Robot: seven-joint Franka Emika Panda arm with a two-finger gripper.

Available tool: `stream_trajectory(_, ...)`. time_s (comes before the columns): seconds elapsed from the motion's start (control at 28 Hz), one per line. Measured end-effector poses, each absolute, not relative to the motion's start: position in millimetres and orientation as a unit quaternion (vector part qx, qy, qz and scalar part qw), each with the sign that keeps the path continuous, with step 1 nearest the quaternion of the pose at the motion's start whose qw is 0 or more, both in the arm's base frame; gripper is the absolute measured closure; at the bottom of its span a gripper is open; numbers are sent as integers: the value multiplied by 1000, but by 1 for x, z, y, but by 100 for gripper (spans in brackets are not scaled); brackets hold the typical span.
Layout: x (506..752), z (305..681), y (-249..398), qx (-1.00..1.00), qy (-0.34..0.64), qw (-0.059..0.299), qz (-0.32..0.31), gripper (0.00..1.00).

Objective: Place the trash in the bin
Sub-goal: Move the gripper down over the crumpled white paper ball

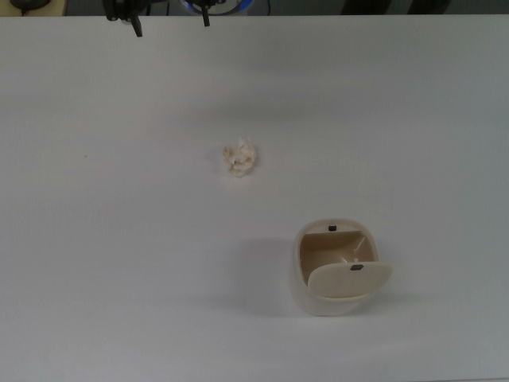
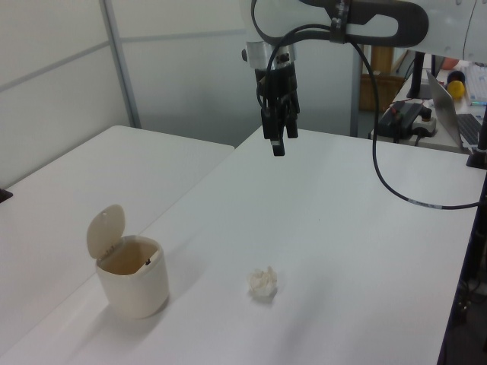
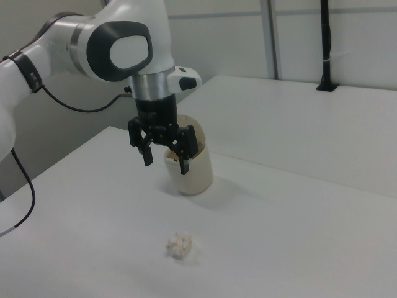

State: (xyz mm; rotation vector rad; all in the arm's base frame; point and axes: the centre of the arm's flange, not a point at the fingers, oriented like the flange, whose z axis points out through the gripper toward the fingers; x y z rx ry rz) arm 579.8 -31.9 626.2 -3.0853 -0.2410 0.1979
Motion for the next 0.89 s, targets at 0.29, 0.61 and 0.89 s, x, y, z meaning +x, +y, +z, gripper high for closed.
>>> stream_trajectory(0.29,581,617,-35,-995,-75,21,68,0)
stream_trajectory(0.61,592,565,-21,-995,-59,21,77,0)
stream_trajectory(0.89,600,505,-1,-997,-35,16,66,0)
